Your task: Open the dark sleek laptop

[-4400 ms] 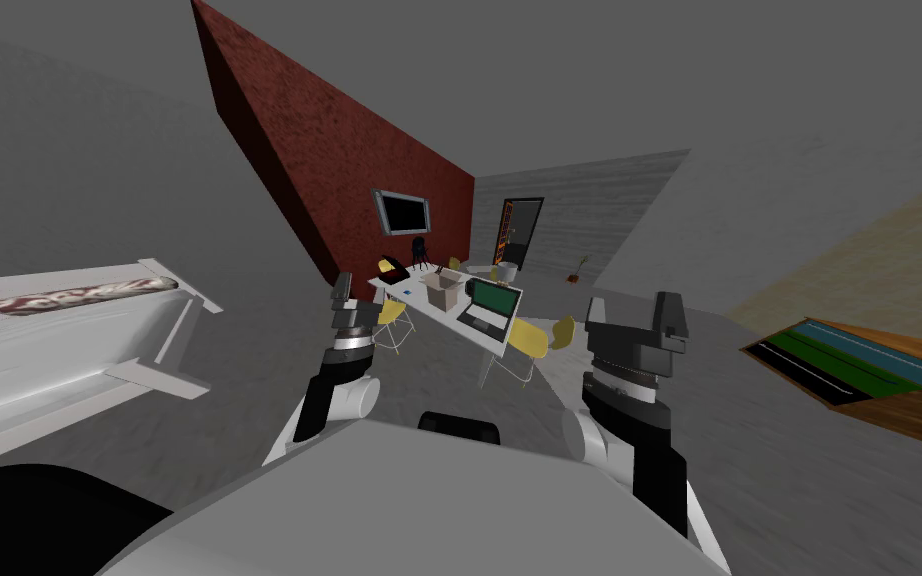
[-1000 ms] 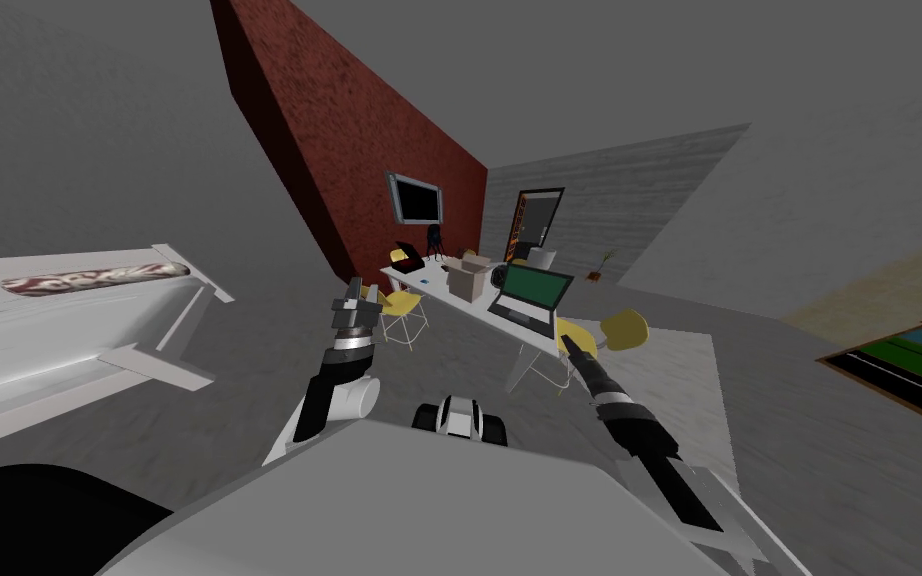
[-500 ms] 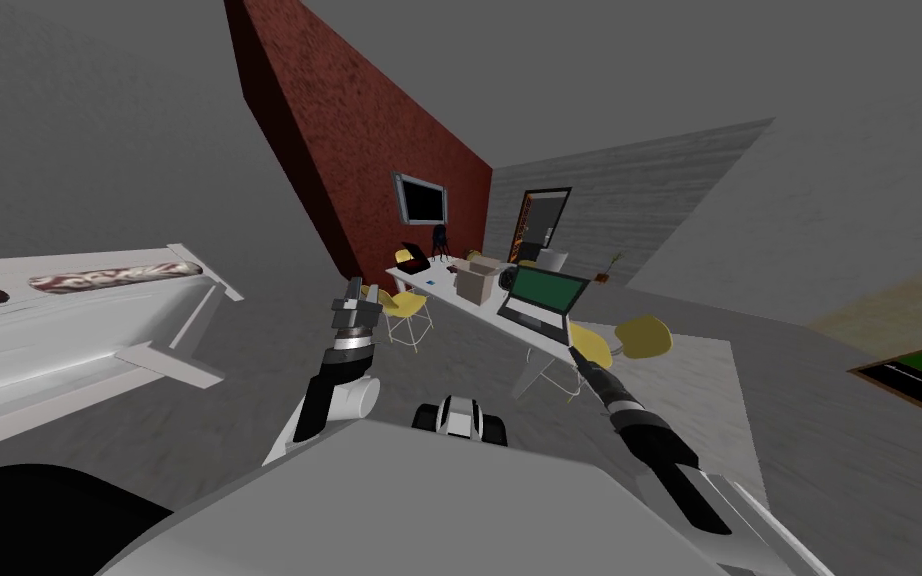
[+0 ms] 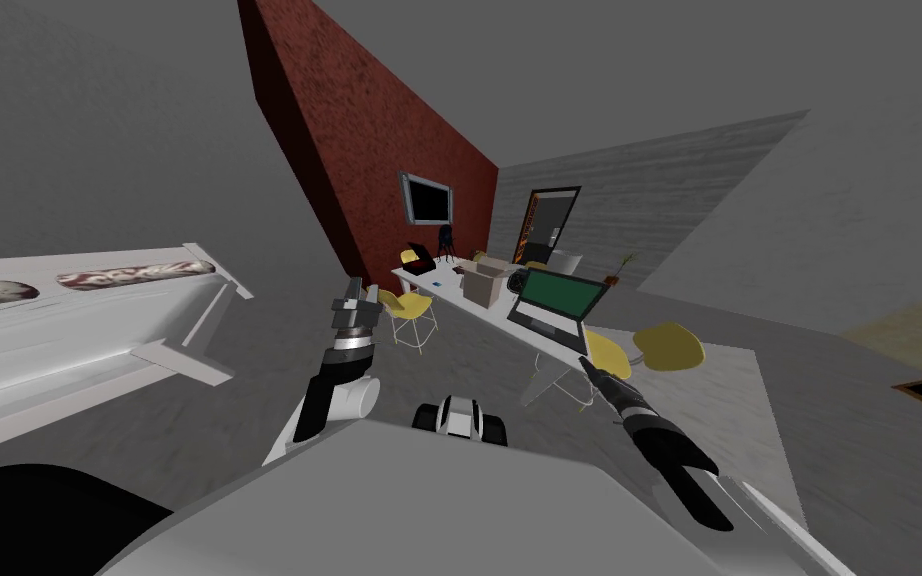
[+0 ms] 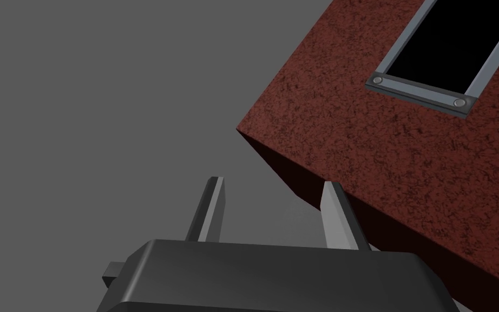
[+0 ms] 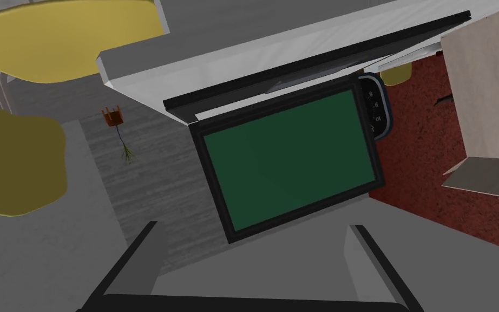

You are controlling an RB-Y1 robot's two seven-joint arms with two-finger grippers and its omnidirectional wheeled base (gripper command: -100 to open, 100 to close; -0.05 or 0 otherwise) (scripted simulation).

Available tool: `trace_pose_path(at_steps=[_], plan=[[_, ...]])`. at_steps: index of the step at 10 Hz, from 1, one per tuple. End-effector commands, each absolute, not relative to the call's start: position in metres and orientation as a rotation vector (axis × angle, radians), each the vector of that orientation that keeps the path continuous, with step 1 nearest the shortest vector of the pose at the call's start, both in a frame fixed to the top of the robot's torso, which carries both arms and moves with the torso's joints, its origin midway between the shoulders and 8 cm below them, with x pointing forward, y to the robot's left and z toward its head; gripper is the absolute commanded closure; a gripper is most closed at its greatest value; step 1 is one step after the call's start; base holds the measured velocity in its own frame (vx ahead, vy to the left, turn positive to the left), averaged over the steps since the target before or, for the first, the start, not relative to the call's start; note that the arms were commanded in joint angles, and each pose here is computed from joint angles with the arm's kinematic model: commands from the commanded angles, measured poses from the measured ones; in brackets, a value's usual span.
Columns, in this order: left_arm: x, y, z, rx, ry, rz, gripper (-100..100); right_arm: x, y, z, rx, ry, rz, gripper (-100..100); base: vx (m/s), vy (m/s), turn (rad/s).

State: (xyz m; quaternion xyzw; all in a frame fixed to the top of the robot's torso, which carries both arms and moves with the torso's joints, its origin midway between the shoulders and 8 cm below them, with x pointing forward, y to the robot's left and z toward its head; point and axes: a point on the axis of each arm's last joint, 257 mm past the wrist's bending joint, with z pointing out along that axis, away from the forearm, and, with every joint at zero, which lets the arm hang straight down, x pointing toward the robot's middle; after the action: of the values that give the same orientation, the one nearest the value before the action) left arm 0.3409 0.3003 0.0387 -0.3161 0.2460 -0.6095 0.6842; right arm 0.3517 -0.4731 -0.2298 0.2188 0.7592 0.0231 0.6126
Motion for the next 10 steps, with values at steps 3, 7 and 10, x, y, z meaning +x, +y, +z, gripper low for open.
trace_pose_path(at_steps=[3, 7, 10], plan=[[0.341, 0.300, 0.039, -0.709, 0.551, -1.366, 0, 0.335, -0.520, -0.243, 0.461, 1.827, -0.162, -100, 0.075, 0.077, 0.069], [0.341, 0.300, 0.039, -0.709, 0.551, -1.366, 0, 0.317, -0.581, -0.242, 0.374, 1.891, -0.435, -100, 0.118, 0.106, 0.112], [0.341, 0.300, 0.039, -0.709, 0.551, -1.366, 0, 0.308, -0.620, -0.232, 0.313, 1.910, -0.610, -100, 0.136, 0.078, 0.117]])
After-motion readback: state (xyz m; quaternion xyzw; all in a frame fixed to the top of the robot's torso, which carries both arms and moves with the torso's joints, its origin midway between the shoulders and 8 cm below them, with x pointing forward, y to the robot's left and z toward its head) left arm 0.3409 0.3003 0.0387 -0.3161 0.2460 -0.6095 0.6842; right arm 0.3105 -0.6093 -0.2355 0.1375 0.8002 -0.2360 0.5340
